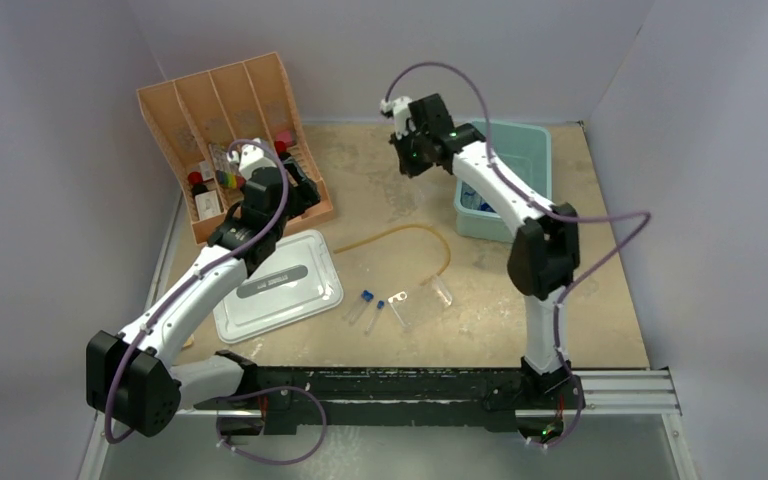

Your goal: Organize the chemistry lab equipment

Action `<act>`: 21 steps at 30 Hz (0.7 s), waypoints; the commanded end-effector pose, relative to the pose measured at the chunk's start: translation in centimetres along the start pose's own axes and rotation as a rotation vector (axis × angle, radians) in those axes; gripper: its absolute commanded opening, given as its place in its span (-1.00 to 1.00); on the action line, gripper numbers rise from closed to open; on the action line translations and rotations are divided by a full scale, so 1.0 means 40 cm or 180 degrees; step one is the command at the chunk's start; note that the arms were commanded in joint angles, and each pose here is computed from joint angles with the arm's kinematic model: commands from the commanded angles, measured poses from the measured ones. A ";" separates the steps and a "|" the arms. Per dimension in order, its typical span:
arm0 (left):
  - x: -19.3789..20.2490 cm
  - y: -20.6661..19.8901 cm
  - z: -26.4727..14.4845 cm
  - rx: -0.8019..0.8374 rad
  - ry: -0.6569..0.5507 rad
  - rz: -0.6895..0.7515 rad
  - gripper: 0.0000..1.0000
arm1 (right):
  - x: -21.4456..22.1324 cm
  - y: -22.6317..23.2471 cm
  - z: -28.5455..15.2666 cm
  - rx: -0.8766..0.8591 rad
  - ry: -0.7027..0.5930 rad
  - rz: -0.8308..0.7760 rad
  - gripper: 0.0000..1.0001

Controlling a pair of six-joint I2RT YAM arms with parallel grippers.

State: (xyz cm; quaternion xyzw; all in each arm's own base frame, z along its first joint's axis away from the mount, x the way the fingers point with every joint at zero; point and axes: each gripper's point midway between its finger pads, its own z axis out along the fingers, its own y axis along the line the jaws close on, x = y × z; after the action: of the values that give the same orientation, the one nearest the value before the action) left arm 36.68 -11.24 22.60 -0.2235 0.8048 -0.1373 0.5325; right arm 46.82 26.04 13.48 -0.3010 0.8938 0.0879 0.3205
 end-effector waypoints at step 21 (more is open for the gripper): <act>0.020 -0.494 -0.112 0.2610 0.0625 -0.0330 0.43 | -0.072 -0.277 -0.596 0.1035 -0.2091 0.2019 -1.00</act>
State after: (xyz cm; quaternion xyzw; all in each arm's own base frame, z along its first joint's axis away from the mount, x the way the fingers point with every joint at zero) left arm 37.51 -22.64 25.99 -0.0923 0.7807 -0.3754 0.4909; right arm 43.68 11.66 29.36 0.0144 0.8446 0.1062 0.5246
